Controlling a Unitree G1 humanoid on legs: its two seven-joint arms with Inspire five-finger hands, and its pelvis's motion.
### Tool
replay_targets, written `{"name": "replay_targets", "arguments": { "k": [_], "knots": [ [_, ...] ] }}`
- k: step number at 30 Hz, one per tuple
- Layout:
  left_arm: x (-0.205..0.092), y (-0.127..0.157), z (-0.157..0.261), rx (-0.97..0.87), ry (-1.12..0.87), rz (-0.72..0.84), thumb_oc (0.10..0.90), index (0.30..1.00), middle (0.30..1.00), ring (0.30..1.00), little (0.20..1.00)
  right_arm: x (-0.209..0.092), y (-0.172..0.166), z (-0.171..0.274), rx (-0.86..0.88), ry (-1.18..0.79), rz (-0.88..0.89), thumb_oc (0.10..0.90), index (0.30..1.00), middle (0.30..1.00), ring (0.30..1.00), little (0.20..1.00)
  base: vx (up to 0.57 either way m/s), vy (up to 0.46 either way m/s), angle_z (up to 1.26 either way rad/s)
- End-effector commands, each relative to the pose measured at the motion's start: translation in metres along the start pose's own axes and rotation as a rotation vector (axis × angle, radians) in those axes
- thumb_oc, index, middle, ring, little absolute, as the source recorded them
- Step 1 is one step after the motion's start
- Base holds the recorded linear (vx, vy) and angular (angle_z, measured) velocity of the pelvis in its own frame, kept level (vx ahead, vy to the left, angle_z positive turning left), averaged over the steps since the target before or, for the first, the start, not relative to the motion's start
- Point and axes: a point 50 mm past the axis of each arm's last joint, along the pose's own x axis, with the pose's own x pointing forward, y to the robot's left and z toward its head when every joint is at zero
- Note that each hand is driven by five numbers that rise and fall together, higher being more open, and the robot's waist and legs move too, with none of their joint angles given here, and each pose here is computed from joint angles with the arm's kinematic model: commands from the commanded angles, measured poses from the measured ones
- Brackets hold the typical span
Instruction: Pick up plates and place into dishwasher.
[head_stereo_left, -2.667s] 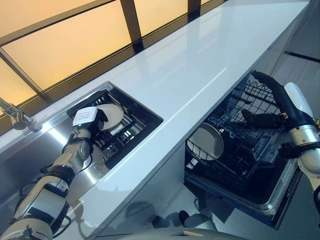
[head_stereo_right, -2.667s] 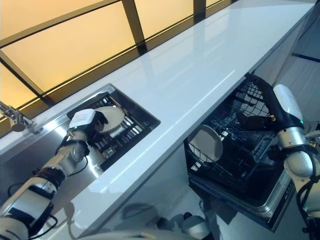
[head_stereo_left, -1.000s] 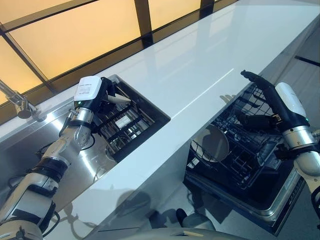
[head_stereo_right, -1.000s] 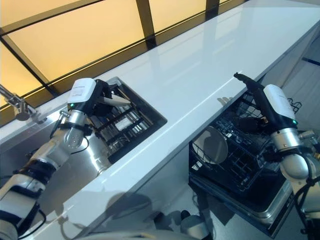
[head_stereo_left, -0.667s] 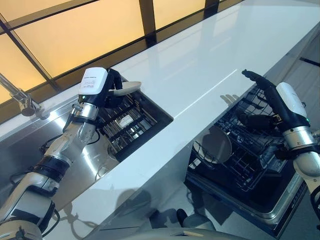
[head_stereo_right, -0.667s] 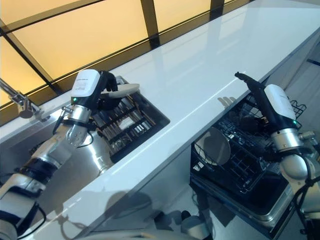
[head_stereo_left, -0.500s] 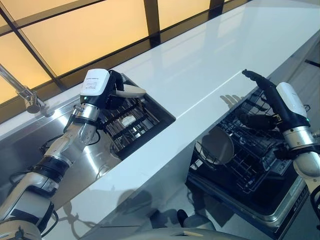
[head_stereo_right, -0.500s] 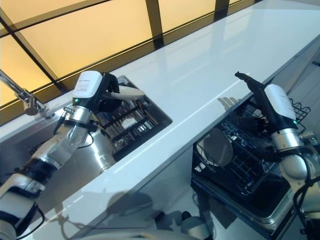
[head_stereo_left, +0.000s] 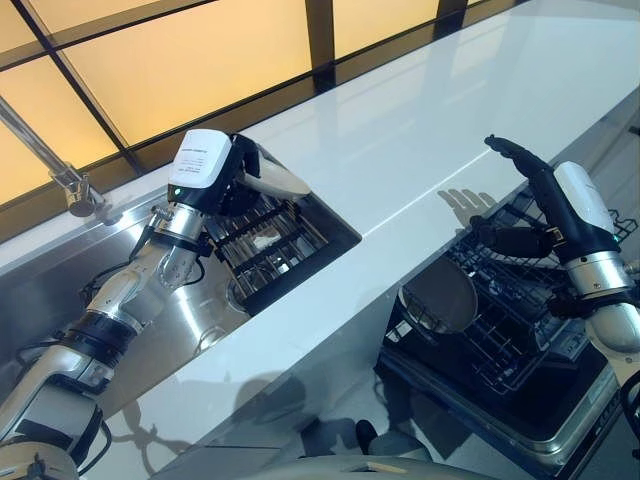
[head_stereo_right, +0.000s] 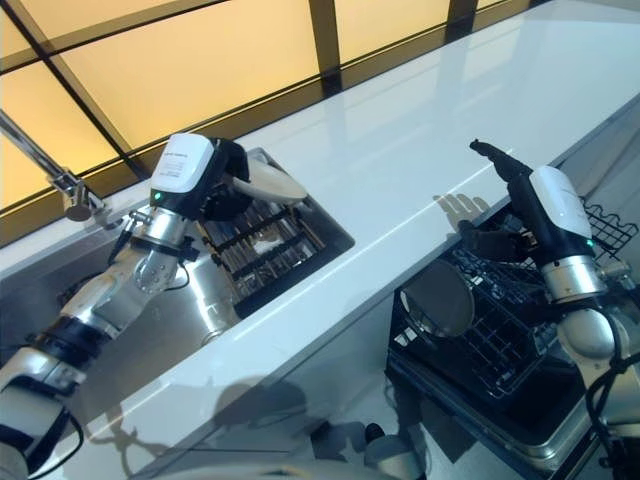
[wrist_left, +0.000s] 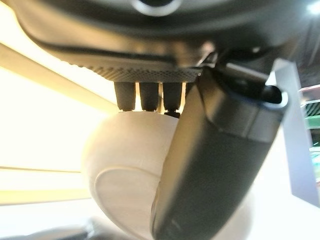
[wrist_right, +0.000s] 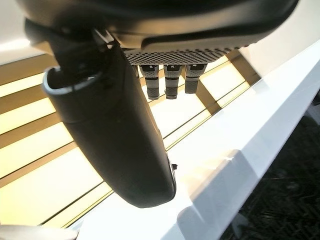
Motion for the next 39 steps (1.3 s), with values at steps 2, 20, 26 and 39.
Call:
{"name": "replay_targets", "arguments": {
  "k": [2, 20, 26, 39],
  "knots": [
    [0.029, 0.056, 0.013, 0.069, -0.156, 0.238, 0.1, 0.3, 0.3, 0.3, 0.2, 0.025, -0.028, 0.048, 0.111, -0.289, -0.174, 0.8, 0.9, 0.9, 0.9, 0.9, -0.02, -0.009, 0.08],
    [0.038, 0.073, 0.059, -0.09, -0.331, 0.304, 0.1, 0.3, 0.3, 0.3, 0.2, 0.047, -0.009, 0.072, 0.207, -0.376, -0.18, 0.8, 0.9, 0.9, 0.9, 0.9, -0.02, -0.002, 0.07],
    [0.041, 0.077, 0.072, -0.134, -0.379, 0.314, 0.1, 0.3, 0.3, 0.3, 0.2, 0.051, 0.004, 0.076, 0.212, -0.379, -0.117, 0.8, 0.9, 0.9, 0.9, 0.9, -0.01, 0.0, 0.03],
    [0.049, 0.079, 0.091, -0.194, -0.445, 0.294, 0.1, 0.3, 0.3, 0.3, 0.2, 0.062, 0.035, 0.088, 0.179, -0.386, 0.083, 0.8, 0.9, 0.9, 0.9, 0.9, 0.0, 0.0, 0.0]
  ]
}}
